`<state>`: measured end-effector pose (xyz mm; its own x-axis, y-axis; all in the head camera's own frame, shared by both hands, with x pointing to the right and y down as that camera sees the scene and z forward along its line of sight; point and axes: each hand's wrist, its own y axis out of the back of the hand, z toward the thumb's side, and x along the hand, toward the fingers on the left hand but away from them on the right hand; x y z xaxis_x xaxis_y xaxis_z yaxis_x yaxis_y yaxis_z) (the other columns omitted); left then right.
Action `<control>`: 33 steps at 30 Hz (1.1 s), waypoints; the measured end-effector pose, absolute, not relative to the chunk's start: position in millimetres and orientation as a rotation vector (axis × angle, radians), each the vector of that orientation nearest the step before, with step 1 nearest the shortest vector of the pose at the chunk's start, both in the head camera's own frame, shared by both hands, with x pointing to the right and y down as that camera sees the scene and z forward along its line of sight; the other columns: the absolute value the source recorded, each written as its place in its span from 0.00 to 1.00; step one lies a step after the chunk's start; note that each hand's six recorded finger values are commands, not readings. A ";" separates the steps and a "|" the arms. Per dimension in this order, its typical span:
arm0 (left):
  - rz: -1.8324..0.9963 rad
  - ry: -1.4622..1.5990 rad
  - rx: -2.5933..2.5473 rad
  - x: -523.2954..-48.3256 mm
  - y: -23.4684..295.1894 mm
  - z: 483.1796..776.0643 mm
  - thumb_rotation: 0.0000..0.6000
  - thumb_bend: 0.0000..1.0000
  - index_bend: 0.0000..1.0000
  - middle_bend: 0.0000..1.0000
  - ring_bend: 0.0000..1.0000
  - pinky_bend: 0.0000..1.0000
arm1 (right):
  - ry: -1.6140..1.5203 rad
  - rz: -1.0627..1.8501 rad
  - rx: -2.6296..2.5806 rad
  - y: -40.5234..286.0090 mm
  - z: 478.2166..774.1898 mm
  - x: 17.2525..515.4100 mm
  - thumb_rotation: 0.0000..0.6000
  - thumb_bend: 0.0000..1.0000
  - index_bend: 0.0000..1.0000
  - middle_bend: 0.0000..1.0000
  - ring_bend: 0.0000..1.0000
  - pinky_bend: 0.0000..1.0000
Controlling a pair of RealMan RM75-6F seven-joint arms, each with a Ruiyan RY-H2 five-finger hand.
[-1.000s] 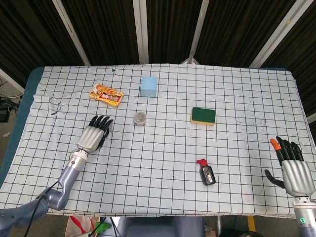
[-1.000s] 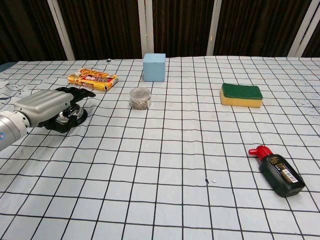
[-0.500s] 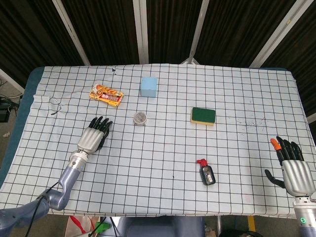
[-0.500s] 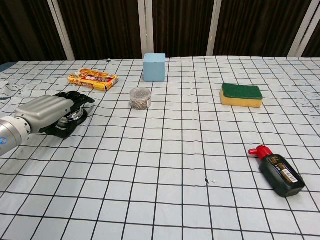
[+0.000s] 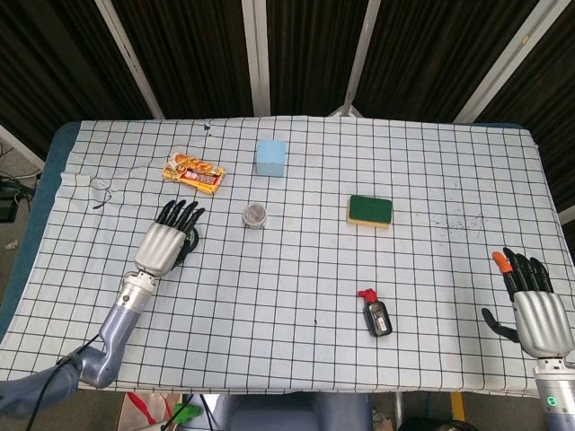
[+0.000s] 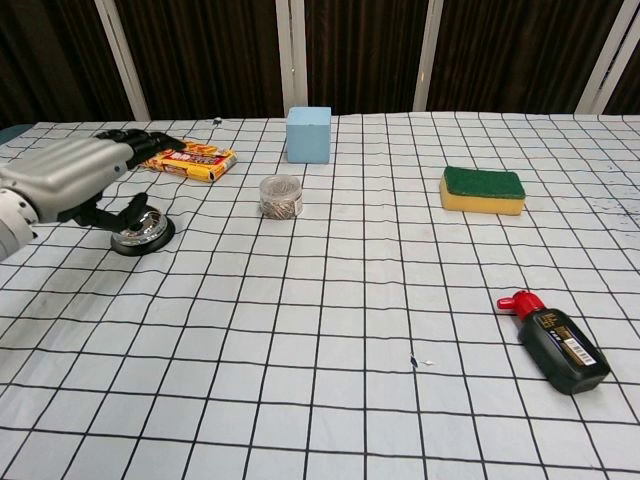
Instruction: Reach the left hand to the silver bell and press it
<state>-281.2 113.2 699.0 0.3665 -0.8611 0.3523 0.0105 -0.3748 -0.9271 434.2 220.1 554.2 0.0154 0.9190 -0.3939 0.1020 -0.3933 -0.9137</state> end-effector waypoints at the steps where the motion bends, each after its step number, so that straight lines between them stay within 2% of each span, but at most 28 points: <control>1: -1.146 0.775 -1.673 -283.0 113.8 691.5 1.00 0.84 0.06 0.03 0.00 0.02 | -1.071 1.456 -1.582 220.2 554.0 434.1 1.00 0.30 0.06 0.00 0.01 0.00; 7: -1.192 0.814 -1.624 -311.5 127.4 639.7 1.00 0.84 0.06 0.03 0.00 0.02 | -1.076 1.453 -1.584 220.2 553.1 434.2 1.00 0.31 0.06 0.00 0.01 0.00; 12: -1.358 0.809 -1.507 -368.4 159.7 604.7 1.00 0.83 0.05 0.03 0.00 0.02 | -1.069 1.462 -1.597 220.2 557.0 434.0 1.00 0.31 0.06 0.00 0.01 0.00; 21: -1.469 0.955 -1.500 -422.3 210.0 585.2 1.00 0.83 0.05 0.03 0.00 0.02 | -1.070 1.450 -1.600 220.9 555.3 431.4 1.00 0.30 0.06 0.00 0.01 0.00; 33: -1.513 0.949 -1.515 -440.2 219.8 586.2 1.00 0.83 0.05 0.02 0.00 0.02 | -1.074 1.433 -1.605 219.9 554.4 429.4 1.00 0.30 0.07 0.00 0.02 0.00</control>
